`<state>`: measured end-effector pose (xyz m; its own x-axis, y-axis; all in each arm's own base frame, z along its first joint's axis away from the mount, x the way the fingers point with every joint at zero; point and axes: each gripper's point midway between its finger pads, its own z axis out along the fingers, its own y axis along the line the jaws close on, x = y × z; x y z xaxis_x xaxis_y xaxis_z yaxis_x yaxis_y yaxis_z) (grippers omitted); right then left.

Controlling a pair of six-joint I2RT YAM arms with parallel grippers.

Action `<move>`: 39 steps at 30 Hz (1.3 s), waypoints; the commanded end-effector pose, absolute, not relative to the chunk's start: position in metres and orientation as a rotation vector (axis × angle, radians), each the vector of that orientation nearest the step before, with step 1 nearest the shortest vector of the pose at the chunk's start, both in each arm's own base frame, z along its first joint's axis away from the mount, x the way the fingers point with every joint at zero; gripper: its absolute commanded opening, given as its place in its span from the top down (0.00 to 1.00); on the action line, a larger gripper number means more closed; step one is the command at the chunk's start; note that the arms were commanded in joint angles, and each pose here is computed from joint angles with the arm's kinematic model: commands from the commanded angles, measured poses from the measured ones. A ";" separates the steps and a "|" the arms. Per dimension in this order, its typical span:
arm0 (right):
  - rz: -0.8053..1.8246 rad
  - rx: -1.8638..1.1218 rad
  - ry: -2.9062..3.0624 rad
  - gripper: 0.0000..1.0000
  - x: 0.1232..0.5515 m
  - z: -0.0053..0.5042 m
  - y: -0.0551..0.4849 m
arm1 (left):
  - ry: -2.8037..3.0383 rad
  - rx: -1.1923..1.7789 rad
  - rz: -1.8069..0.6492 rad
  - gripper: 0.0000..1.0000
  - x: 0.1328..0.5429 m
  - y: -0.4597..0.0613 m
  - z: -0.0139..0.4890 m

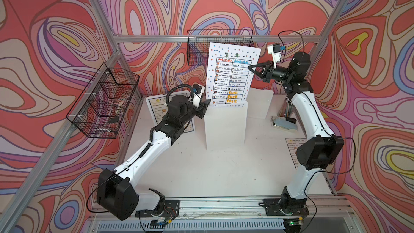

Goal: Insert the menus into the narrow rack
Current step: Insert the menu into the narrow rack.

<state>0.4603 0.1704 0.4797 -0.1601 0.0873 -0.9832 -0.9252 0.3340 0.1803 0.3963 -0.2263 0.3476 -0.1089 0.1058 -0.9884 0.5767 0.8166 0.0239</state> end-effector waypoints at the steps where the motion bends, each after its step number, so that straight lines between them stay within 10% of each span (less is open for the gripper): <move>1: 1.034 -0.841 1.463 1.00 0.459 0.474 0.170 | 1.661 0.559 -0.403 0.51 0.397 -0.224 0.339; 17: 1.017 -0.881 1.499 1.00 0.457 0.459 0.171 | 1.654 0.589 -0.456 0.65 0.392 -0.231 0.337; 25: 0.939 -0.883 1.532 1.00 0.455 0.459 0.167 | 1.643 0.574 -0.470 0.27 0.388 -0.229 0.342; 39: 1.071 -0.946 1.488 1.00 0.446 0.457 0.196 | 1.640 0.575 -0.672 0.47 0.401 -0.225 0.357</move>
